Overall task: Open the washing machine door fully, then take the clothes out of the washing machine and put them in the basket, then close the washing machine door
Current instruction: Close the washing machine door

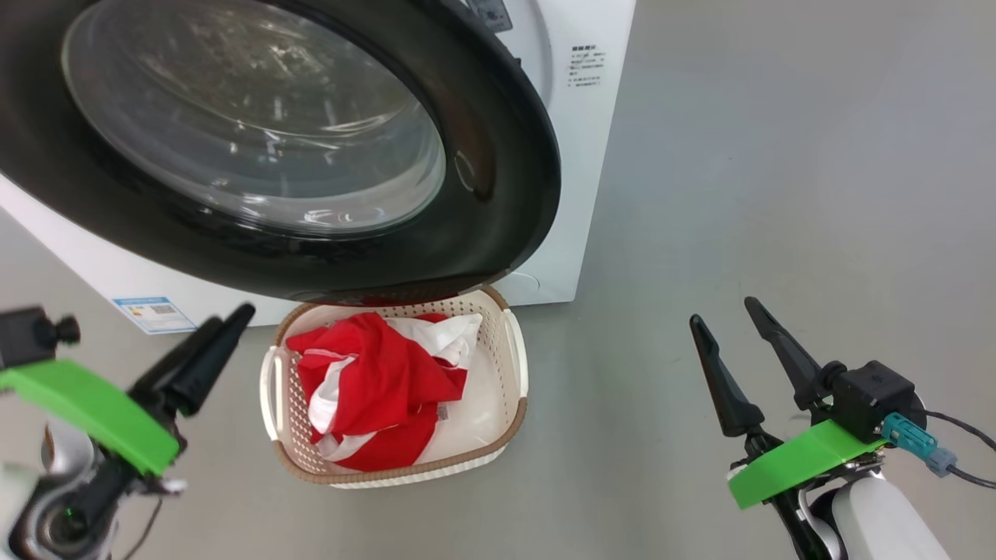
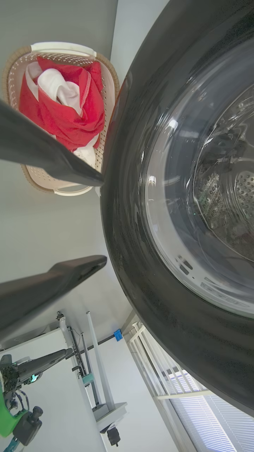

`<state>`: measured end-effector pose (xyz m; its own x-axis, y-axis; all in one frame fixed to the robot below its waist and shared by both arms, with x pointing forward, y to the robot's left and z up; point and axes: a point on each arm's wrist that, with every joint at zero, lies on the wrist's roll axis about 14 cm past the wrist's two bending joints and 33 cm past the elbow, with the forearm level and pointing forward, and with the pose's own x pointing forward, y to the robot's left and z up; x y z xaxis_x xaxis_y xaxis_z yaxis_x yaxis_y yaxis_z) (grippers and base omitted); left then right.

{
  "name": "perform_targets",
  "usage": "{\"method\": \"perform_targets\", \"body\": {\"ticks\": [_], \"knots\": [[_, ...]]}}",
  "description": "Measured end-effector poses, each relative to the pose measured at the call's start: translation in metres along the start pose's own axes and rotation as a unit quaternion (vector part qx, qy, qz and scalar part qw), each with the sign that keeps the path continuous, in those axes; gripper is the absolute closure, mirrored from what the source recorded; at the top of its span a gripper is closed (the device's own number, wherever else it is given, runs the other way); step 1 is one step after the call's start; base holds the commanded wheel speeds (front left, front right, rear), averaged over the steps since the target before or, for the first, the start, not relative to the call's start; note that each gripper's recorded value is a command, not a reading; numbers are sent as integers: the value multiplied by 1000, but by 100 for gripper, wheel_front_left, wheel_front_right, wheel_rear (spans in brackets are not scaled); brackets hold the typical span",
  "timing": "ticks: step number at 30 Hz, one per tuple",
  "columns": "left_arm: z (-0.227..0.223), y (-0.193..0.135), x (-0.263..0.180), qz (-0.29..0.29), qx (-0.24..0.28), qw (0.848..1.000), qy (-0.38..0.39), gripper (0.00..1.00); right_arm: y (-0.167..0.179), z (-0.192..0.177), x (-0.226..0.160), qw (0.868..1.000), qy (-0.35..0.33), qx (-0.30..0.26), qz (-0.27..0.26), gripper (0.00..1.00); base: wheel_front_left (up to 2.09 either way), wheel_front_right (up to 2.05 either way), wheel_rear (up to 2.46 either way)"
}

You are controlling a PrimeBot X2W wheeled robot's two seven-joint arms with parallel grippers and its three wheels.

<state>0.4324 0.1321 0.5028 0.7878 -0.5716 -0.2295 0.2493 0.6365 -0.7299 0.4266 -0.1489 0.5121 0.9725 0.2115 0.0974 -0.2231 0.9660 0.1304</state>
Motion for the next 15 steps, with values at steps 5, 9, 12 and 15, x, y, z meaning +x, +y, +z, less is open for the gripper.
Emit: {"method": "perform_targets", "body": {"ticks": [5, 9, 12, 15], "knots": [[-19, 18, -17, 30, -3, 999, -10, 0, 3, -7, -8, 1000, 11, 3, 1, 0, 0, 0, 0], [-36, 31, -27, 52, -12, 998, -20, 0, 1, -5, -11, 1000, 10, 1, -2, 0, 0, 0, 0], [-46, 41, -33, 68, -12, 997, -29, 0, -3, -4, -15, 1000, 10, -1, -8, 0, 0, 0, 0], [-50, 46, -36, 77, -14, 996, -37, 0, -7, -5, -20, 1000, 13, -2, -15, 0, 0, 0, 0]]}}
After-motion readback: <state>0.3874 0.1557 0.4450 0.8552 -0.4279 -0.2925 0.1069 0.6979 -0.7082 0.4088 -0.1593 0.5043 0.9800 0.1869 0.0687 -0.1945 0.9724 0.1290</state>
